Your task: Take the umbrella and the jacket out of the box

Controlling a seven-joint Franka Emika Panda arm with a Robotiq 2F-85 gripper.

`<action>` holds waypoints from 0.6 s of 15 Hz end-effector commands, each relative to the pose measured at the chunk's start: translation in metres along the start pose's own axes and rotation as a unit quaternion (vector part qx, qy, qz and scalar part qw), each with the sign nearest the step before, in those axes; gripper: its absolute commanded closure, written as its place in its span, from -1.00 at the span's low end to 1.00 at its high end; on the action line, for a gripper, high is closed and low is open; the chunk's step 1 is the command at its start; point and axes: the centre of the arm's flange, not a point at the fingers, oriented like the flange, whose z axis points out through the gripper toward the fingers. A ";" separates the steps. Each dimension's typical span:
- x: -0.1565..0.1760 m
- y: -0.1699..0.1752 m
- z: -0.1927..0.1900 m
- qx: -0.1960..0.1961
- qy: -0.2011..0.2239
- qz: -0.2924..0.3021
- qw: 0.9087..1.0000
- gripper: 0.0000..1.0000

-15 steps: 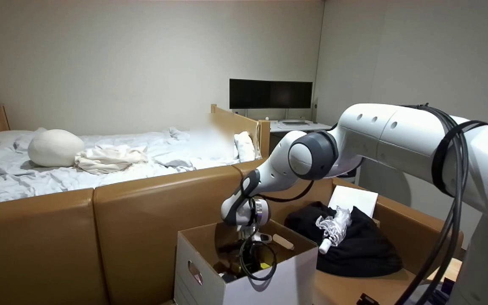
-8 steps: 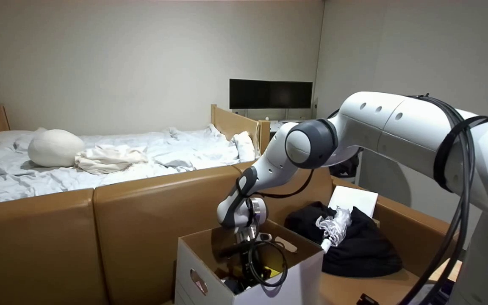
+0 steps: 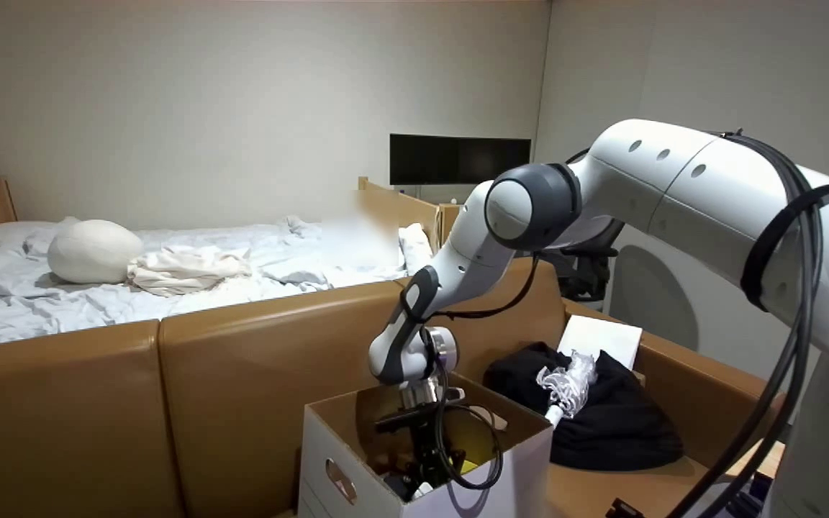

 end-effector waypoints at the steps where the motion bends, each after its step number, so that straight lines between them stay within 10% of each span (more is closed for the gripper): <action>1: -0.028 0.046 -0.008 0.023 0.027 -0.020 0.999 0.96; 9: -0.041 0.061 -0.057 0.032 0.047 -0.042 0.998 0.96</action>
